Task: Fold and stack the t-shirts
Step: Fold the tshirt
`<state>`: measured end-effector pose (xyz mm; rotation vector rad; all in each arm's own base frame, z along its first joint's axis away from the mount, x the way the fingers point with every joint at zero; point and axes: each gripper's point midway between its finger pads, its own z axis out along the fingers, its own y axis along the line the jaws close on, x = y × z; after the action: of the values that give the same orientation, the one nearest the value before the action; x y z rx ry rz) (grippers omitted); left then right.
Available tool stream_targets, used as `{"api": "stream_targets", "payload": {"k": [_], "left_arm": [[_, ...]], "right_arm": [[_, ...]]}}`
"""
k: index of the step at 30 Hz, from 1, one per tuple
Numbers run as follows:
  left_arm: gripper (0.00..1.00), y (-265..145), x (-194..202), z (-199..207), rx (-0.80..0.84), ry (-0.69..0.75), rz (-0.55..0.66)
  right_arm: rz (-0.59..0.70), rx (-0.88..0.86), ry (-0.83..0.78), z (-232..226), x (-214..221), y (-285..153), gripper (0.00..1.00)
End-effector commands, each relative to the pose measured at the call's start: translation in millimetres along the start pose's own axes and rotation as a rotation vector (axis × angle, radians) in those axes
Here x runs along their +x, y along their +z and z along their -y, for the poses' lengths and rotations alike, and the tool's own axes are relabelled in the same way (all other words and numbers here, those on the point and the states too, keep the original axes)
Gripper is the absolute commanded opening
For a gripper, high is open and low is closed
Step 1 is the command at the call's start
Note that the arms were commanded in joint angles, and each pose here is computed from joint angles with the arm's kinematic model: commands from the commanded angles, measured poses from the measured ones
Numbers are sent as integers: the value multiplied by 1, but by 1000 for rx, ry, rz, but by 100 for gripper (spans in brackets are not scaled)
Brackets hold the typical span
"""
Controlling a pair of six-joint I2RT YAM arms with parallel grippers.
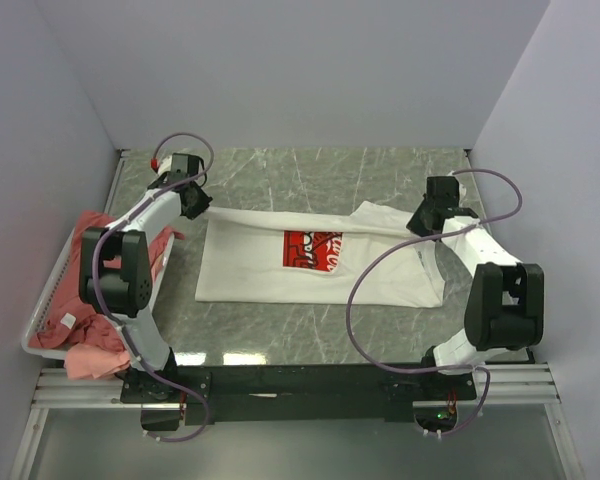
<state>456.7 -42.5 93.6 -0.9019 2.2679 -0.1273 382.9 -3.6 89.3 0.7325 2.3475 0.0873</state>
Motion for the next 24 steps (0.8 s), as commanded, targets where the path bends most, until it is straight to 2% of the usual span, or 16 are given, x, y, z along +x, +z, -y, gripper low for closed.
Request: {"api": "stream_targets", "payload": {"k": [1,24], "left_arm": [[0,-15,-10,5,43,-39,33],[1,-27,8,-11,55,-54,12]], "right_arm": [[76,-6,16,-1,-15,-14,0],[50,-14,30,16,17,-27,0]]}}
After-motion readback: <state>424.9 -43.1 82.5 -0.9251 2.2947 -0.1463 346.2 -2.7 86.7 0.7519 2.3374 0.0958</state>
